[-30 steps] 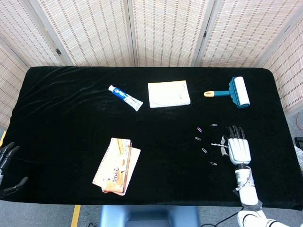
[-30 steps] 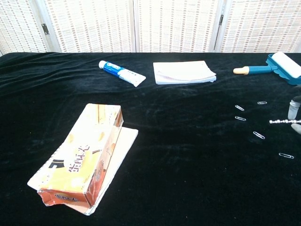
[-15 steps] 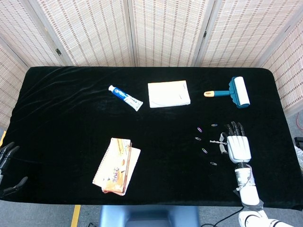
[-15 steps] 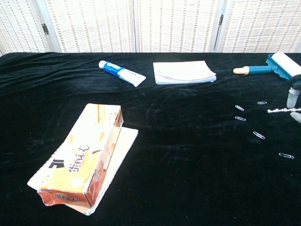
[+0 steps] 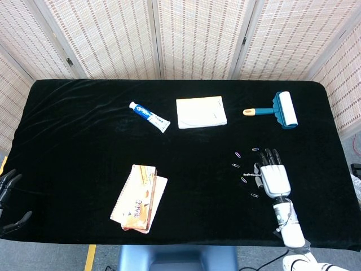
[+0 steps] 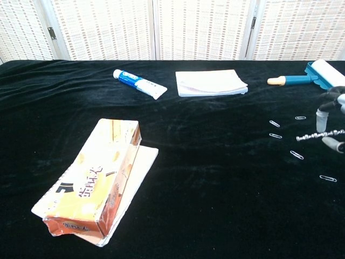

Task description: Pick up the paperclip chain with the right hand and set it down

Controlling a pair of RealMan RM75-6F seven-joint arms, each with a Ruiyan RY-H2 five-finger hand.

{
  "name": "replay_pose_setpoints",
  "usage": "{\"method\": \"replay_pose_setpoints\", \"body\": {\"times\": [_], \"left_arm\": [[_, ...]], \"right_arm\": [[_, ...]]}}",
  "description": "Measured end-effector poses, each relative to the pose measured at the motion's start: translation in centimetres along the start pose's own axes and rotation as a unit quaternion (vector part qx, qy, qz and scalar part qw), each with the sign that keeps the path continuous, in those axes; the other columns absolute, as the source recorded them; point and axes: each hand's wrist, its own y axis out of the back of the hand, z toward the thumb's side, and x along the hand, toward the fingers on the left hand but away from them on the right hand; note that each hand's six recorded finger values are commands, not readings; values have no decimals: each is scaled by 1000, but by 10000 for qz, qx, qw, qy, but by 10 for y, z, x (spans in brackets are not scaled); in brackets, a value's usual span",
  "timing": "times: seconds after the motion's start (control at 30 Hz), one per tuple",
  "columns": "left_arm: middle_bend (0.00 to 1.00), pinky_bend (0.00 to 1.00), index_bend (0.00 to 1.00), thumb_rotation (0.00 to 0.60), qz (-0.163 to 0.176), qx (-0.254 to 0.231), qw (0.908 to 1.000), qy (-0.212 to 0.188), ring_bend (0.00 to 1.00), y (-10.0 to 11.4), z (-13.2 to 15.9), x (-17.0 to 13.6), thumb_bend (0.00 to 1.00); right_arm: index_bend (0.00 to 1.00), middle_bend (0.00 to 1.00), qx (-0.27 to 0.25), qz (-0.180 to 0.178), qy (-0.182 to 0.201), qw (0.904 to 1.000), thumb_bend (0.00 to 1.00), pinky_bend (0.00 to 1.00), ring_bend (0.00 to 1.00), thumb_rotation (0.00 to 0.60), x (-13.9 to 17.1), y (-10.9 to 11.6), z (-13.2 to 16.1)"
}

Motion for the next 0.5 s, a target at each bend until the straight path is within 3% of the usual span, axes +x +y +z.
{"method": "replay_pose_setpoints", "body": {"times": [0.23, 0.5], "left_arm": [[5, 0, 0, 600, -18, 13, 10000, -1, 12, -1, 1, 0, 315], [5, 0, 0, 600, -14, 13, 10000, 6, 12, -1, 0, 0, 315]], "right_arm": [[930, 201, 162, 250, 2, 9996, 451, 0, 45, 600, 6, -11, 1], [930, 201, 185, 242, -5, 9995, 451, 0, 46, 600, 4, -15, 1]]}}
